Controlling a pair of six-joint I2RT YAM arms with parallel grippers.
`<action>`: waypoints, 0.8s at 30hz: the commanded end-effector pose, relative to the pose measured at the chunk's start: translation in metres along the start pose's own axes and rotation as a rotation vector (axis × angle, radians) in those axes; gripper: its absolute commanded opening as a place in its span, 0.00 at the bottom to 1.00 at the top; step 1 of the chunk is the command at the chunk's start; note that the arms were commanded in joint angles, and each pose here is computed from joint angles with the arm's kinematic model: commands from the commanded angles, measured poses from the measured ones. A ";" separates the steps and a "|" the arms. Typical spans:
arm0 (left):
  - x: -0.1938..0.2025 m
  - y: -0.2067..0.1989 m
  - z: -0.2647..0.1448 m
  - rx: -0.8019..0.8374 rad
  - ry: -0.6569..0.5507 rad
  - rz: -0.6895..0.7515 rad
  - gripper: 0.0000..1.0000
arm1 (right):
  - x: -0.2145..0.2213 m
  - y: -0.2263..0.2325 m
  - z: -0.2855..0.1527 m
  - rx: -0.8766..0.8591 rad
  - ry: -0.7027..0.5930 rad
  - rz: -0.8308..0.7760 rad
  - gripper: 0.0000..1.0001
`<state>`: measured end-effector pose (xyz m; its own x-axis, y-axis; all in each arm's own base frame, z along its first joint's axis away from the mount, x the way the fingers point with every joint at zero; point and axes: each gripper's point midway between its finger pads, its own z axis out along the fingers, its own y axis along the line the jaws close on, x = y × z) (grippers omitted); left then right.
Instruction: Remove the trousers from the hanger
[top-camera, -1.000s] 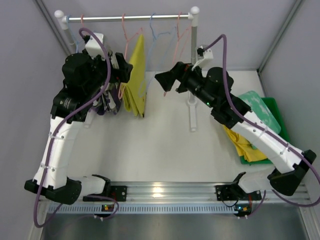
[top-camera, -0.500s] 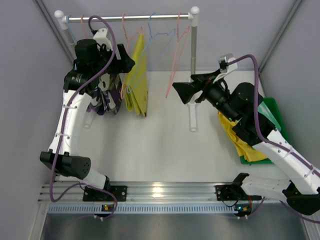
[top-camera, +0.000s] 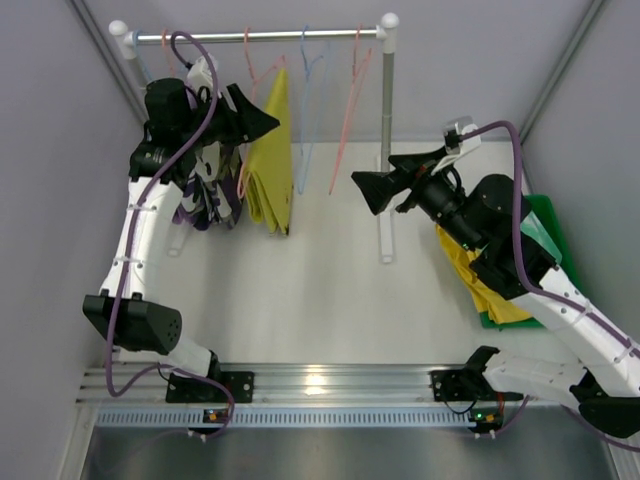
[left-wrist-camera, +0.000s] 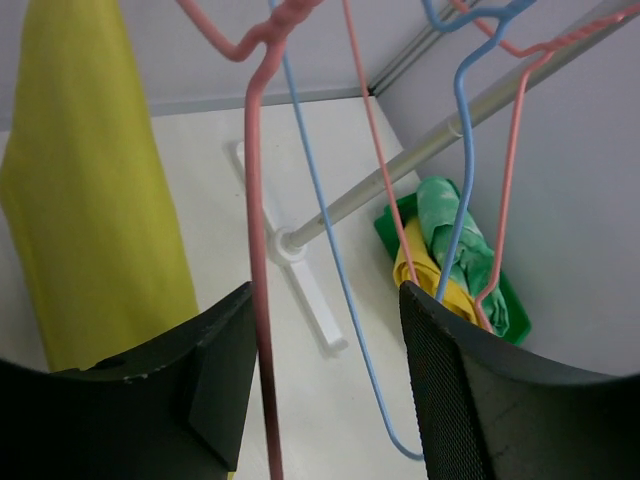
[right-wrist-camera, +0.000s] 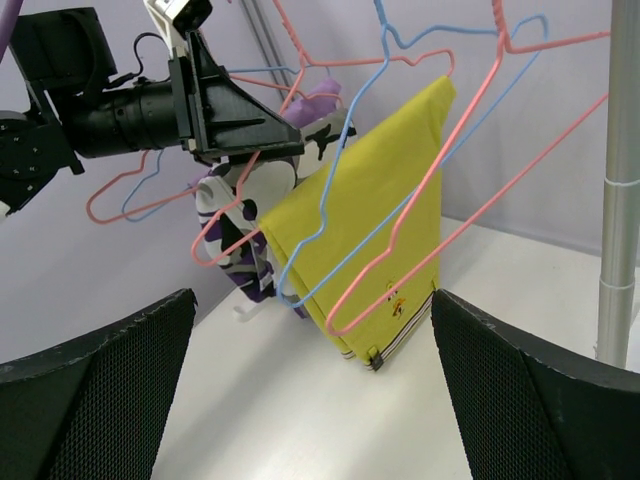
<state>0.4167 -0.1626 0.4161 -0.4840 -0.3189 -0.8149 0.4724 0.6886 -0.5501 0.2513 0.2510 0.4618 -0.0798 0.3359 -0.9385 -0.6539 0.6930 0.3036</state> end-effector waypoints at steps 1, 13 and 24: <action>-0.020 -0.022 -0.001 0.122 -0.053 -0.016 0.61 | -0.018 -0.003 -0.007 0.013 -0.060 -0.008 0.99; -0.017 -0.019 -0.005 0.190 0.000 -0.115 0.41 | -0.014 -0.007 -0.007 0.024 -0.048 -0.004 0.99; -0.003 -0.026 0.002 0.299 0.086 -0.225 0.41 | -0.012 -0.005 -0.002 0.015 -0.042 0.003 0.99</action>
<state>0.4104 -0.1754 0.4248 -0.6400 -0.3825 -0.6664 0.4993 0.4522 -0.7391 0.2542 0.2449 0.4611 -0.0735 0.3402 -0.9375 -0.6365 0.7077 0.3067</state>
